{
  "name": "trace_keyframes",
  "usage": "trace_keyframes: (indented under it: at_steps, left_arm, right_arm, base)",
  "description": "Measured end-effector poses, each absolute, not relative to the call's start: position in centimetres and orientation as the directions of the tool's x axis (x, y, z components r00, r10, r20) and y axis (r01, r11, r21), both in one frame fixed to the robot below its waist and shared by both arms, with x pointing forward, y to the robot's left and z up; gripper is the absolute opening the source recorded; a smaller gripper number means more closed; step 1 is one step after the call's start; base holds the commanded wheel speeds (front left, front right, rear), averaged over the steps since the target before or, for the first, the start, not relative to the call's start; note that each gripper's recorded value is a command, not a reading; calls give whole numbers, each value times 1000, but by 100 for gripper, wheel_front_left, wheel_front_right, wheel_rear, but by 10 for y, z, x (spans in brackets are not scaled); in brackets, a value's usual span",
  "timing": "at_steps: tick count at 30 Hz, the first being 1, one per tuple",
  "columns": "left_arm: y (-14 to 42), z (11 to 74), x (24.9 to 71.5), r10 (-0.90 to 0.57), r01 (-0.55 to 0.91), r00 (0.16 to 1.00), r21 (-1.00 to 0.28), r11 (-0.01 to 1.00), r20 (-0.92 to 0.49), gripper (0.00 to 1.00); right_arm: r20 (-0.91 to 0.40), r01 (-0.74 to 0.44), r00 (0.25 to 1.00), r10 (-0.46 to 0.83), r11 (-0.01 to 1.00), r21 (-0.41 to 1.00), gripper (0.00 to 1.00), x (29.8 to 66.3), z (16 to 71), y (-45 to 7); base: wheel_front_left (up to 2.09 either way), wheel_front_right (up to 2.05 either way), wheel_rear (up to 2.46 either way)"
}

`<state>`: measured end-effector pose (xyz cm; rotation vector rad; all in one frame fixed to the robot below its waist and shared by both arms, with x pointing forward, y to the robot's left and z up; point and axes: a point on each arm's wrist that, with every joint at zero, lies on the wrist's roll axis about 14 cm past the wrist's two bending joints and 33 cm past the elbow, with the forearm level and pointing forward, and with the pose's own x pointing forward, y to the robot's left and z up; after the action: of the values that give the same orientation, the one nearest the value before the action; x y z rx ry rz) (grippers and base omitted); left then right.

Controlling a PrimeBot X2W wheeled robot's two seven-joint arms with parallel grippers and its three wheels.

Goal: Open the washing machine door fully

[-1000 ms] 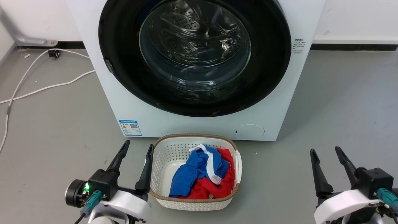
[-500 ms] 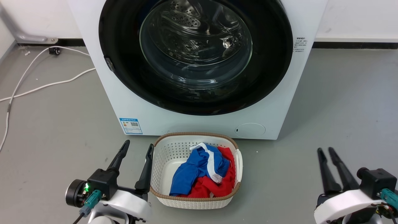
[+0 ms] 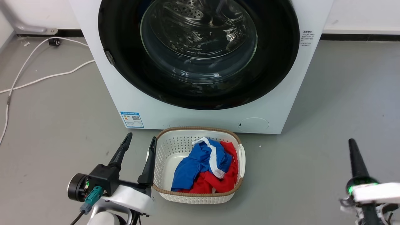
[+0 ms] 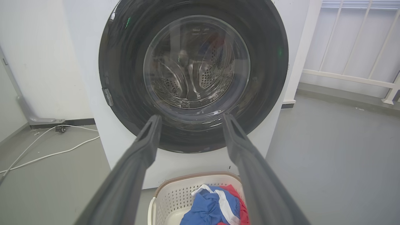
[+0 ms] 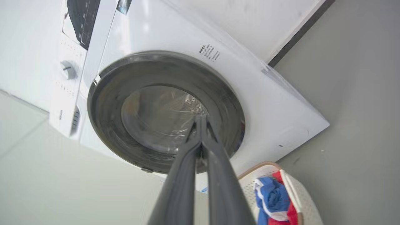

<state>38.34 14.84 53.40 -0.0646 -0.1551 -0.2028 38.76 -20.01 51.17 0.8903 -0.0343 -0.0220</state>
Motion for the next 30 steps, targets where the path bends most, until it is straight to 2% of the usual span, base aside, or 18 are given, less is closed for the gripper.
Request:
trace_keyframes:
  at_steps: [2,6,9,12,18,26,30]
  left_arm:
    - [148,534,385,-196,206,967,-49,977,160,100]
    - [146,534,392,-203,213,965,-50,976,164,100]
    - [143,533,400,-209,220,964,-53,974,163,100]
    - [139,531,409,-217,228,963,-56,972,161,100]
    - [134,523,426,-226,236,963,-54,970,148,100]
    - [132,514,445,-232,241,963,-47,970,136,100]
    - [128,507,449,-244,251,962,-49,967,122,100]
  right_arm:
    - [12,22,998,-69,460,888,0,394,509,-209]
    - [18,5,995,-99,226,974,0,413,513,-222]
    - [9,3,995,-103,124,992,0,430,511,-232]
    - [13,-7,996,-87,72,997,0,453,514,-241]
    - [3,-2,1000,-15,62,998,0,509,517,-252]
    - [-54,18,977,205,174,985,0,583,524,-223]
    - [-99,36,960,261,236,971,0,610,524,-213]
  base:
    - [0,0,0]
    - [0,0,0]
    - [0,0,0]
    - [0,0,0]
    - [0,0,0]
    - [0,0,0]
    - [0,0,0]
